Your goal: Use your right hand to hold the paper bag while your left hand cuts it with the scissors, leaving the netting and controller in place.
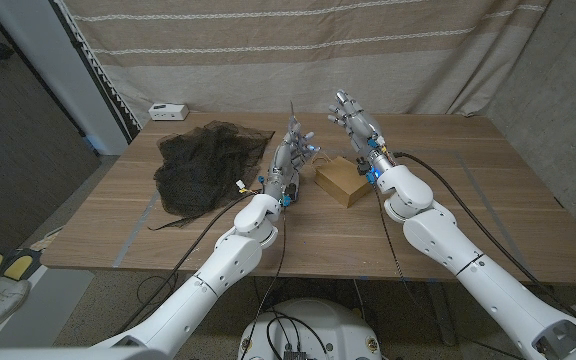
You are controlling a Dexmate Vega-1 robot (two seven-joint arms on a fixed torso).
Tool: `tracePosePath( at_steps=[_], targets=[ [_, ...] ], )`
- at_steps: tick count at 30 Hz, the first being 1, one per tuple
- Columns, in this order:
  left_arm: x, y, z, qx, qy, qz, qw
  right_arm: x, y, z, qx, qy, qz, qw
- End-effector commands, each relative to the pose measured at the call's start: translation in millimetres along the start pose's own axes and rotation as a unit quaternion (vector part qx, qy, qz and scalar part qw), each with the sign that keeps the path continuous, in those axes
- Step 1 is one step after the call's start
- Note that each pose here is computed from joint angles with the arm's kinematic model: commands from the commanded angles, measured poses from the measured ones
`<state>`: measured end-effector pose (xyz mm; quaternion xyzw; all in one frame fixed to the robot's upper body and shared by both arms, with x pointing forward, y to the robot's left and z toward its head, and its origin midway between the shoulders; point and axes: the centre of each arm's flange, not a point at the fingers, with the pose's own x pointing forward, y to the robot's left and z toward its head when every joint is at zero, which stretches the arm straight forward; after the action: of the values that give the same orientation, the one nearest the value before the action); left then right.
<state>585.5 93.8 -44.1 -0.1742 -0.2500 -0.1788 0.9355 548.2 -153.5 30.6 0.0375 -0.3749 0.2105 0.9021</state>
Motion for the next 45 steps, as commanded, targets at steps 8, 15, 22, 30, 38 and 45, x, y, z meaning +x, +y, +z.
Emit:
tracePosePath(
  at_steps=[8, 15, 22, 30, 38, 45],
  targets=[
    [3.1, -0.9, -4.5, 0.019, 0.003, -0.008, 1.000, -4.8, -0.6, 1.5, 0.003, -0.002, -0.004, 1.0000],
    [2.4, -1.7, -3.8, 0.025, 0.004, -0.010, 1.000, -4.6, -0.3, 3.2, 0.002, -0.007, -0.003, 1.0000],
    [2.0, -2.6, -2.7, 0.037, 0.007, -0.009, 0.999, -5.6, -0.5, 5.7, 0.000, -0.012, -0.004, 0.9999],
    [-0.8, -4.1, 0.4, 0.049, 0.012, -0.016, 0.999, -6.6, -1.8, 7.8, 0.000, -0.017, -0.009, 0.9998],
    [-3.4, -4.2, 4.7, 0.070, 0.017, -0.030, 0.997, -7.8, -2.2, 9.6, -0.001, -0.024, -0.009, 0.9997],
    [-7.1, -3.3, 9.0, 0.085, 0.024, -0.038, 0.995, -8.5, -2.7, 13.0, -0.001, -0.032, -0.010, 0.9994]
  ],
)
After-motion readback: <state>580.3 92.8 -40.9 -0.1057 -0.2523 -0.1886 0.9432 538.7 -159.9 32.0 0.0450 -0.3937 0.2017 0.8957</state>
